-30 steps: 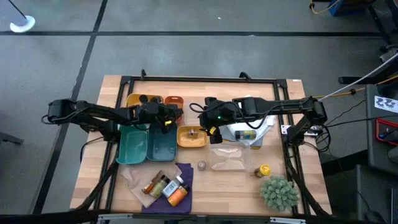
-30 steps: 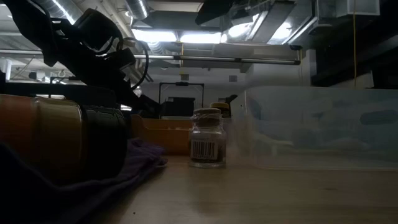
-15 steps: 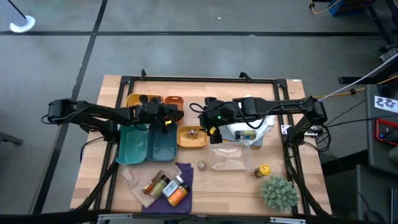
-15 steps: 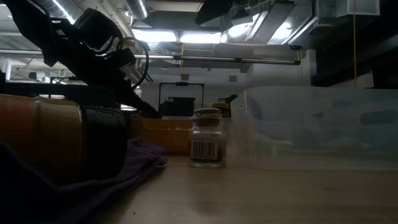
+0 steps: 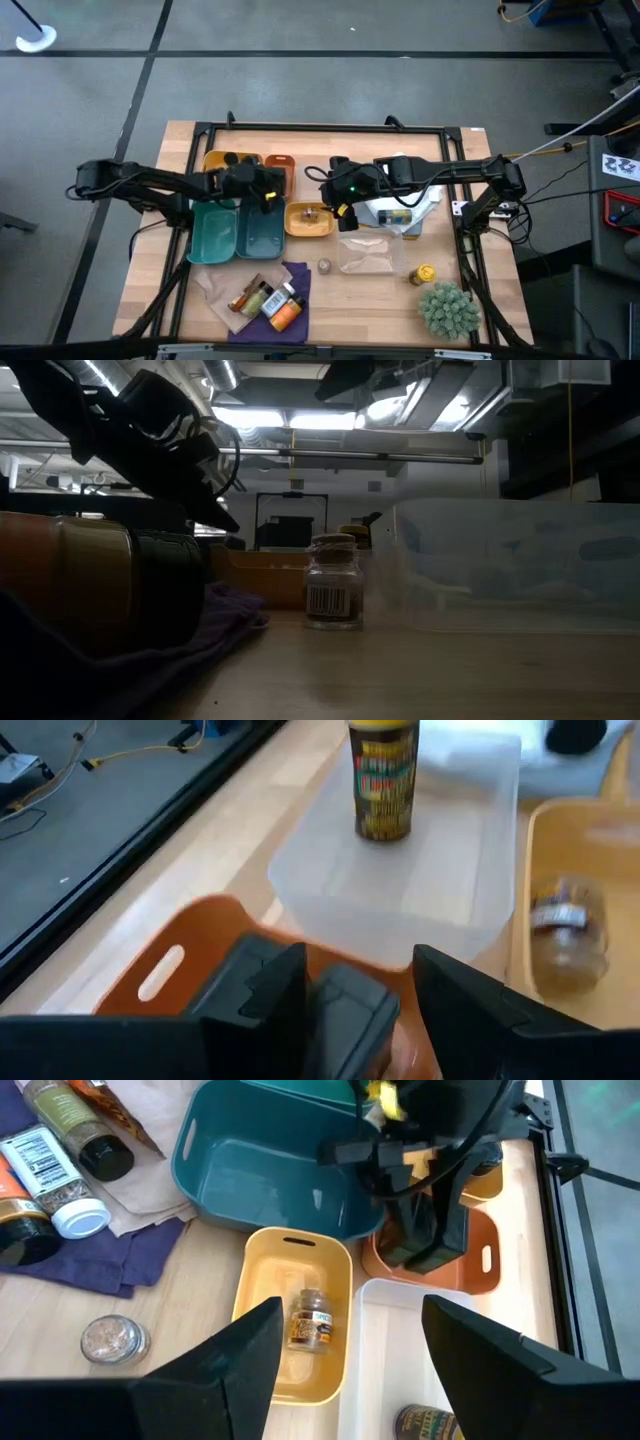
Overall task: Sort spices by type
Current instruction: Put the green spice can into the orange bin, then put the brown spice bottle into the bottom yellow bin
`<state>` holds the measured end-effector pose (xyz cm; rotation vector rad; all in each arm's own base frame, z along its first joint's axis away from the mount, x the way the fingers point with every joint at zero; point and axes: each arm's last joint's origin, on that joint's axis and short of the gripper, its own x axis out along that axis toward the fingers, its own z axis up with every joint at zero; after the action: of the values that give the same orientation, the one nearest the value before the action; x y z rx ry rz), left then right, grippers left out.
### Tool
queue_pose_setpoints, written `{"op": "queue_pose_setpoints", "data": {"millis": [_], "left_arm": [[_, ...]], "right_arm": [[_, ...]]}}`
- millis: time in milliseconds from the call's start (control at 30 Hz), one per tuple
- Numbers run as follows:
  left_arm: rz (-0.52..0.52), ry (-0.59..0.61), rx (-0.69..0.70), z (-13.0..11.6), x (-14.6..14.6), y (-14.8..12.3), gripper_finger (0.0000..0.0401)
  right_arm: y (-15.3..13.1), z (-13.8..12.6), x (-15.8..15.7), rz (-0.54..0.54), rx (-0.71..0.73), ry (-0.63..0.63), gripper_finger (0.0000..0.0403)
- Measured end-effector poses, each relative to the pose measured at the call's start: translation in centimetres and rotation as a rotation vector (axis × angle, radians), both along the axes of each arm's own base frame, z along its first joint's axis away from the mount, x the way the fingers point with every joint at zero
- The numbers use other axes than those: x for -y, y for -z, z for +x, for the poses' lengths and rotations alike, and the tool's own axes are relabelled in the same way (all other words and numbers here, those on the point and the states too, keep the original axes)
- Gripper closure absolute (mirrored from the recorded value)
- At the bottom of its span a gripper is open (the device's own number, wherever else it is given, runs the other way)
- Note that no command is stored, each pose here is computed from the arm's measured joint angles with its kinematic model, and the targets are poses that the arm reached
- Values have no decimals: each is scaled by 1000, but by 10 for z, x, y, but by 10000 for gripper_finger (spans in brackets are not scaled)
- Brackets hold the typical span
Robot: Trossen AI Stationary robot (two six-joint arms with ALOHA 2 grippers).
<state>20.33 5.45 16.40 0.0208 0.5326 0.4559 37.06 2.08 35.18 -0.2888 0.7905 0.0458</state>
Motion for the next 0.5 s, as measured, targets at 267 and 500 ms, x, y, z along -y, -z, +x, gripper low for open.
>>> {"op": "queue_pose_setpoints", "data": {"millis": [267, 500], "left_arm": [[12, -7, 134, 1, 0, -29, 233], [-16, 10, 230, -3, 9, -45, 232]], "right_arm": [[5, -3, -5, 110, -60, -104, 162], [26, -1, -30, 194, -137, -236, 162]]}}
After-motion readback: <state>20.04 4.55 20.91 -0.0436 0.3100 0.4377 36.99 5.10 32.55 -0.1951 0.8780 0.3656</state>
